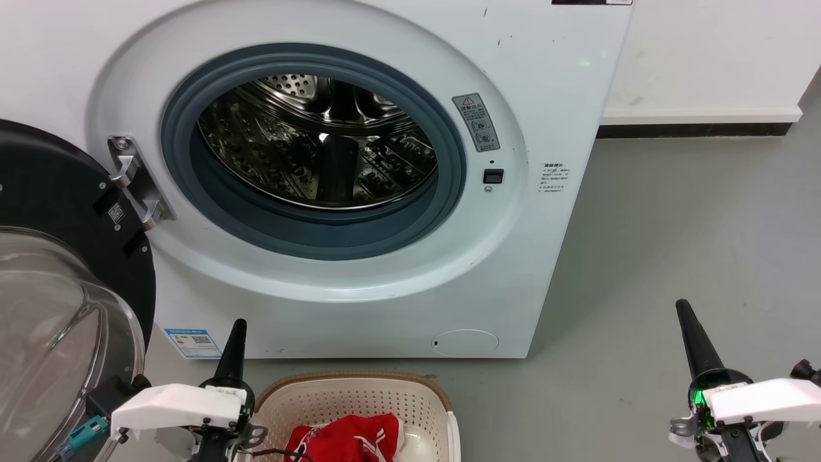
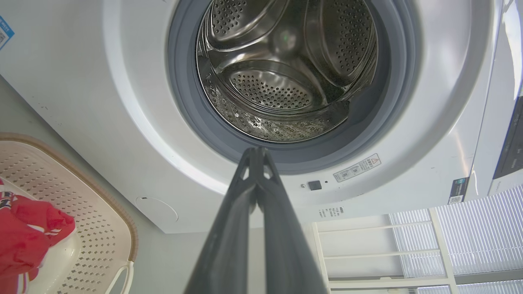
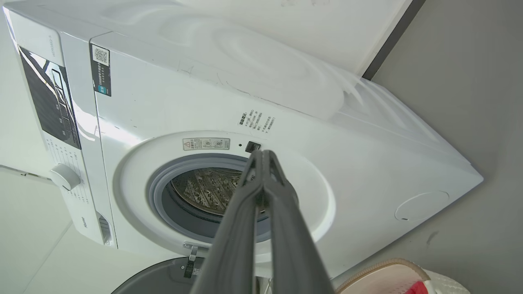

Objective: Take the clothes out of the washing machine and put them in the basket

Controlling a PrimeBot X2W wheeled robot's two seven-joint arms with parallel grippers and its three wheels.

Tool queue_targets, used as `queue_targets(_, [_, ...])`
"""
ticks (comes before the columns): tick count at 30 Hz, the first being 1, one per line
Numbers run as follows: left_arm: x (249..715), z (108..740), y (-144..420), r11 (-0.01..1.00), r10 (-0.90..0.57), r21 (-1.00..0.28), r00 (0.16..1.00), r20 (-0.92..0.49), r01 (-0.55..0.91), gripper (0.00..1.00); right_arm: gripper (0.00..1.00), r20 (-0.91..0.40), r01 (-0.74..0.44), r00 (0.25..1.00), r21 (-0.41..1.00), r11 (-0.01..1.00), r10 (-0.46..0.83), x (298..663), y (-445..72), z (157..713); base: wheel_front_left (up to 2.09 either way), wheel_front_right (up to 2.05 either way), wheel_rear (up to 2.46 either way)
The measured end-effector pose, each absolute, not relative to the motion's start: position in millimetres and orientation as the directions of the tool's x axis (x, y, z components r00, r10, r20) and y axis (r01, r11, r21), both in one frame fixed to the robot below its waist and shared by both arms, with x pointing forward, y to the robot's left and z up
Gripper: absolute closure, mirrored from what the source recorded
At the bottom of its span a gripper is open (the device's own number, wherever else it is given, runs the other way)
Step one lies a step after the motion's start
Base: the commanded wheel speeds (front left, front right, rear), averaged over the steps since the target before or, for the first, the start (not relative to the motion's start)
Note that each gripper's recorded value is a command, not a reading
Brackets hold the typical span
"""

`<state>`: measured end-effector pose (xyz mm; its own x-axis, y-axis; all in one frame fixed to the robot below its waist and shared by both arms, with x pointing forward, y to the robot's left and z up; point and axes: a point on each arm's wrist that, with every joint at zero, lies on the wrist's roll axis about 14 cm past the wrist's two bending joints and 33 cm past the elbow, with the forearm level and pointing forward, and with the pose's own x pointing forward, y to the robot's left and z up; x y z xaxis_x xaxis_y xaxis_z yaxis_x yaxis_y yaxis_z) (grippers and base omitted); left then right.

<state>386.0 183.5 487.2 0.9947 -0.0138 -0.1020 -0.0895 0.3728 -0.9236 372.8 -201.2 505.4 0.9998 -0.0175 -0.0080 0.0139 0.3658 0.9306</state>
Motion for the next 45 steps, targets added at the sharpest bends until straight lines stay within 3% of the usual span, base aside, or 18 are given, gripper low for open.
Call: queue_targets(45, [388, 503, 199, 0.016, -0.003, -1.0, 1.0, -0.018, -0.017, 1.0, 1.0, -0.009, 0.009, 1.0, 1.0, 0.019, -0.002, 387, -200, 505, 0.0, 0.0, 0.0])
